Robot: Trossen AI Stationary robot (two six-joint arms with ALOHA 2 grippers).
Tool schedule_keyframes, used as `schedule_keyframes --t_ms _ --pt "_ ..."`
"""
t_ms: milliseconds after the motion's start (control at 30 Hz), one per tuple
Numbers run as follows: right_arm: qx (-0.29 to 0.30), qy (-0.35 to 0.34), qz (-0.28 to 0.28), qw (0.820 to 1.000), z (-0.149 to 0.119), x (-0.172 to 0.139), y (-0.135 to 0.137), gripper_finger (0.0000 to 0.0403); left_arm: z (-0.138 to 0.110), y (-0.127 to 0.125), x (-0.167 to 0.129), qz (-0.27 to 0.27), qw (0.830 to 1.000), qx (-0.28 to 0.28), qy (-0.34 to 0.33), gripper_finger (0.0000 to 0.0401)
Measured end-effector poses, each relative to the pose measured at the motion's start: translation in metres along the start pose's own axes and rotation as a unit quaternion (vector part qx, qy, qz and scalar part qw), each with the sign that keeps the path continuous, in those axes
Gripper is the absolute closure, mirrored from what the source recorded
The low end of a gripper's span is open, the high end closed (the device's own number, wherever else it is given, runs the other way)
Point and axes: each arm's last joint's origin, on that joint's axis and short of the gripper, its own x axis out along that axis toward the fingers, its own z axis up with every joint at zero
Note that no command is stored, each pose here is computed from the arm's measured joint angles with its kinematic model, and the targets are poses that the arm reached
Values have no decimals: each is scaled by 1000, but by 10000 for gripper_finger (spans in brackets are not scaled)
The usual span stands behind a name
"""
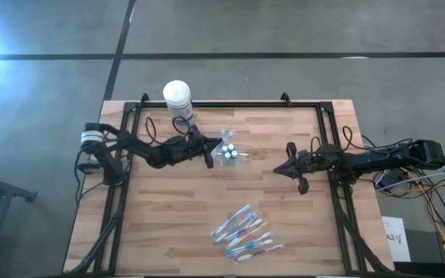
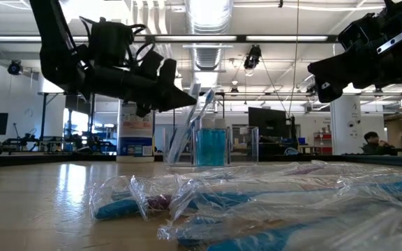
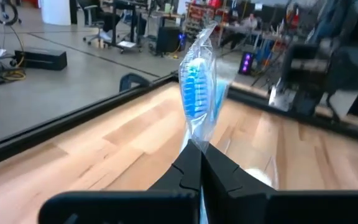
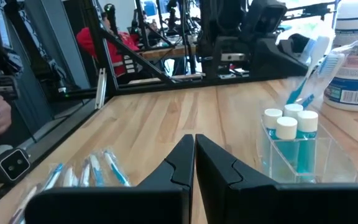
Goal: Pick & Place toothbrushing station
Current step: Put the blue toothbrush into the transparent organizer
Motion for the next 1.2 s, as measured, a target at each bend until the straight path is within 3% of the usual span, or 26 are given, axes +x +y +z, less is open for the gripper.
schedule_keyframes --t_ms 133,300,800,1200 --pt "0 0 0 1000 0 0 0 390 -4 0 0 -3 999 38 16 401" --pt "0 0 0 1000 0 0 0 390 -5 1 0 -3 999 43 21 401" --pt "0 0 0 1000 0 0 0 390 -3 6 1 10 1000 -1 21 396" --pt "0 0 0 1000 0 0 0 390 12 2 -5 -20 1000 -9 17 261"
